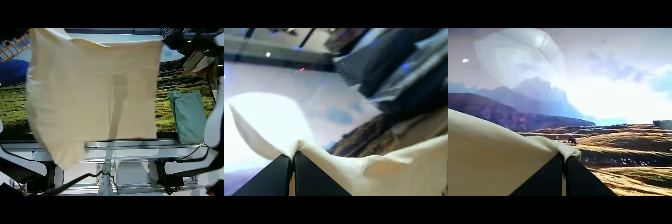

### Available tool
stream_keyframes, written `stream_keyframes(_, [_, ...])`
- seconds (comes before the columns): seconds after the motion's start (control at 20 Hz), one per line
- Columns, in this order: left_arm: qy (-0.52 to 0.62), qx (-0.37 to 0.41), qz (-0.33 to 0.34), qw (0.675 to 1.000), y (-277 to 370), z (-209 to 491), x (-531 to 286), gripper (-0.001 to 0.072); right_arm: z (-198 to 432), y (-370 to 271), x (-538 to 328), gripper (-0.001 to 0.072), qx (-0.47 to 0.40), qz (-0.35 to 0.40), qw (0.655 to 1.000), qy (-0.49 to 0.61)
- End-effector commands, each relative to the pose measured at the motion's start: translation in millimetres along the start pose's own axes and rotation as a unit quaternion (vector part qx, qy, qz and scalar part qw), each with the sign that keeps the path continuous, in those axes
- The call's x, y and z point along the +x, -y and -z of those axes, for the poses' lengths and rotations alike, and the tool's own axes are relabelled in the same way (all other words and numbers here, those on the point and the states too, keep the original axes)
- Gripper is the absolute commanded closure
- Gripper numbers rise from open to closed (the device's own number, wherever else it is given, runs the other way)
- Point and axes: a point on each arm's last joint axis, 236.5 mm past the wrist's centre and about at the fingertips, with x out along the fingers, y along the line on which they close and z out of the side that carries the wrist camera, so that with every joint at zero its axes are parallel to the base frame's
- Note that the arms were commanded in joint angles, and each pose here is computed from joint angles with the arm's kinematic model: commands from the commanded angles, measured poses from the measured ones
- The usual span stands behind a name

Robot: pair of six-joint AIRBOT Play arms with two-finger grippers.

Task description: Fold the clothes and pants, and hang the long-sleeved shirts on hangers.

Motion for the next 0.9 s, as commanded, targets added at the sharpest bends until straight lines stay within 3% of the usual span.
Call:
stream_keyframes(0.0, [-0.002,-0.070,-0.065,0.995,-97,42,49,0.0702,38,62,110,0.0692,0.045,0.048,0.998,0.017])
stream_keyframes(0.05, [0.014,-0.071,-0.083,0.994,-111,35,47,0.0701,40,72,126,0.0690,0.047,0.060,0.997,0.027])
stream_keyframes(0.1, [0.020,-0.061,-0.105,0.992,-122,31,42,0.0641,39,79,132,0.0636,0.049,0.070,0.996,0.039])
stream_keyframes(0.15, [0.018,-0.056,-0.121,0.991,-130,30,34,0.0368,37,80,134,0.0416,0.050,0.073,0.995,0.044])
stream_keyframes(0.2, [-0.007,-0.065,-0.135,0.989,-138,39,24,0.0075,38,80,128,0.0081,0.055,0.068,0.996,0.034])
stream_keyframes(0.25, [-0.058,-0.088,-0.152,0.983,-147,60,6,0.0019,47,79,119,0.0102,0.074,0.056,0.996,0.005])
stream_keyframes(0.3, [-0.124,-0.120,-0.175,0.969,-156,90,-19,0.0026,64,80,105,0.0117,0.110,0.042,0.992,-0.042])
stream_keyframes(0.4, [-0.286,-0.213,-0.229,0.906,-166,166,-91,0.0199,123,80,70,0.0151,0.168,-0.001,0.971,-0.170])
stream_keyframes(0.45, [-0.356,-0.249,-0.219,0.873,-153,199,-120,0.0306,155,76,50,0.0151,0.195,-0.025,0.952,-0.235])
stream_keyframes(0.5, [-0.385,-0.284,-0.210,0.853,-139,219,-136,0.0354,191,69,28,0.0151,0.222,-0.053,0.926,-0.301])
stream_keyframes(0.6, [-0.394,-0.297,-0.217,0.842,-115,254,-151,0.0359,243,55,0,0.0154,0.269,-0.082,0.885,-0.372])
stream_keyframes(0.65, [-0.383,-0.290,-0.226,0.848,-104,273,-155,0.0328,260,48,-7,0.0160,0.275,-0.094,0.878,-0.380])
stream_keyframes(0.75, [-0.350,-0.287,-0.245,0.857,-85,311,-164,0.0013,288,35,-15,0.0160,0.273,-0.111,0.872,-0.390])
stream_keyframes(0.85, [-0.317,-0.278,-0.235,0.876,-67,342,-163,0.0009,308,30,-19,0.0160,0.279,-0.119,0.864,-0.402])
